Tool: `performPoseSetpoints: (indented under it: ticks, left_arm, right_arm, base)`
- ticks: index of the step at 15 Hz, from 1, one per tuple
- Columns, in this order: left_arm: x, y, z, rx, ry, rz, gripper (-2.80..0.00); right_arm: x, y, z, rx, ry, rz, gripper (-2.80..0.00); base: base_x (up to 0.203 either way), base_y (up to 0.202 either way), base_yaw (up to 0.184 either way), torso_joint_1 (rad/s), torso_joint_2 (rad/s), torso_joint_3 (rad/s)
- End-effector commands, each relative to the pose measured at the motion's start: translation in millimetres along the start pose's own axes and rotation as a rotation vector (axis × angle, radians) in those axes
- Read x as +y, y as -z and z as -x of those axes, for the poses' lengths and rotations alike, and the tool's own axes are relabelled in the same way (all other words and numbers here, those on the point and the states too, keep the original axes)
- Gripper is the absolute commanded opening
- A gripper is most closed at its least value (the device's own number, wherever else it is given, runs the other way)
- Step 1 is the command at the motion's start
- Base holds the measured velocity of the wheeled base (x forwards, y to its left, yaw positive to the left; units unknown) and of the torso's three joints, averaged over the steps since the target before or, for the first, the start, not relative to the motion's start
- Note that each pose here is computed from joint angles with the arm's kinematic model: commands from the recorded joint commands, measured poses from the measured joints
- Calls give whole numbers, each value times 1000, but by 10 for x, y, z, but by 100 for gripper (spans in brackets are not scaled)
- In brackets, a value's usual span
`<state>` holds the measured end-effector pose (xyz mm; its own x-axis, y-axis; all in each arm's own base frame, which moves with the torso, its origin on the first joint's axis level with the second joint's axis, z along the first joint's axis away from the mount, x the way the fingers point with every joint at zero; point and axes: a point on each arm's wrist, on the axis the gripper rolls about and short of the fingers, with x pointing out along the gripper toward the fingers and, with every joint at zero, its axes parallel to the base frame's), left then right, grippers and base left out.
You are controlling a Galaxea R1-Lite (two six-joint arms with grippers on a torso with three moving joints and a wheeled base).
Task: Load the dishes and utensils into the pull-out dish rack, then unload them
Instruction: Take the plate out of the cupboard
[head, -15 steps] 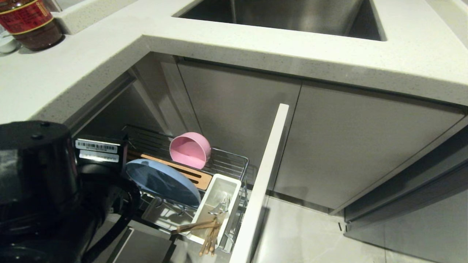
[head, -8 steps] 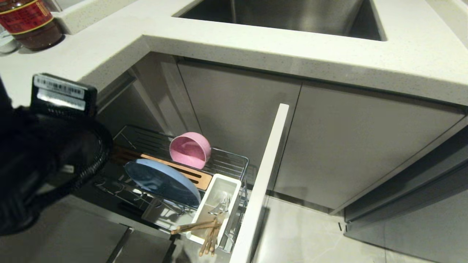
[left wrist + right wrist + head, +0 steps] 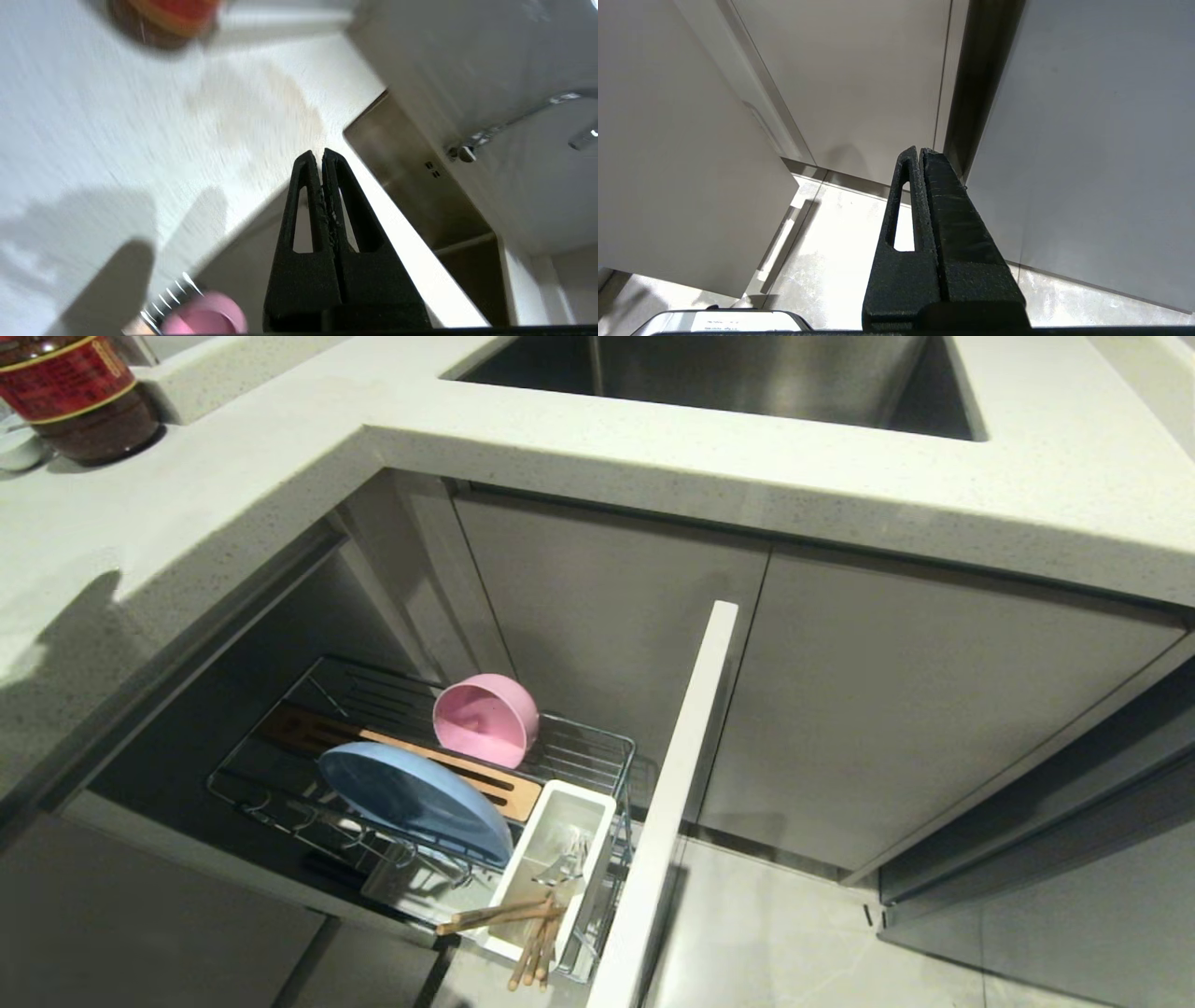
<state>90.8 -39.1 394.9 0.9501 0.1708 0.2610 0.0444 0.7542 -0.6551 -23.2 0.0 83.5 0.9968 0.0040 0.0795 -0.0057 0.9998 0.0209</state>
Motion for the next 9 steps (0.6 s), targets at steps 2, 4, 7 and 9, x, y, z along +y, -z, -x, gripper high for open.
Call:
performPoseSetpoints:
  ticks: [2, 4, 7, 9]
  left_arm:
    - [285, -480, 608, -111, 170, -111, -280]
    - [456, -526, 1032, -119, 233, -236, -280]
    - [771, -275, 1596, -48, 263, -408, -280]
    - [993, 3, 1821, 22, 287, -501, -280]
  right_arm:
    - [-2, 73, -15, 24, 0, 0, -280]
    - [-2, 73, -15, 24, 0, 0, -280]
    - [-2, 73, -15, 24, 0, 0, -280]
    - [-2, 73, -15, 24, 0, 0, -280]
  base:
    - [0, 0, 0, 0, 0, 0]
    - [0, 0, 0, 0, 0, 0]
    - [0, 0, 0, 0, 0, 0]
    - [0, 0, 0, 0, 0, 0]
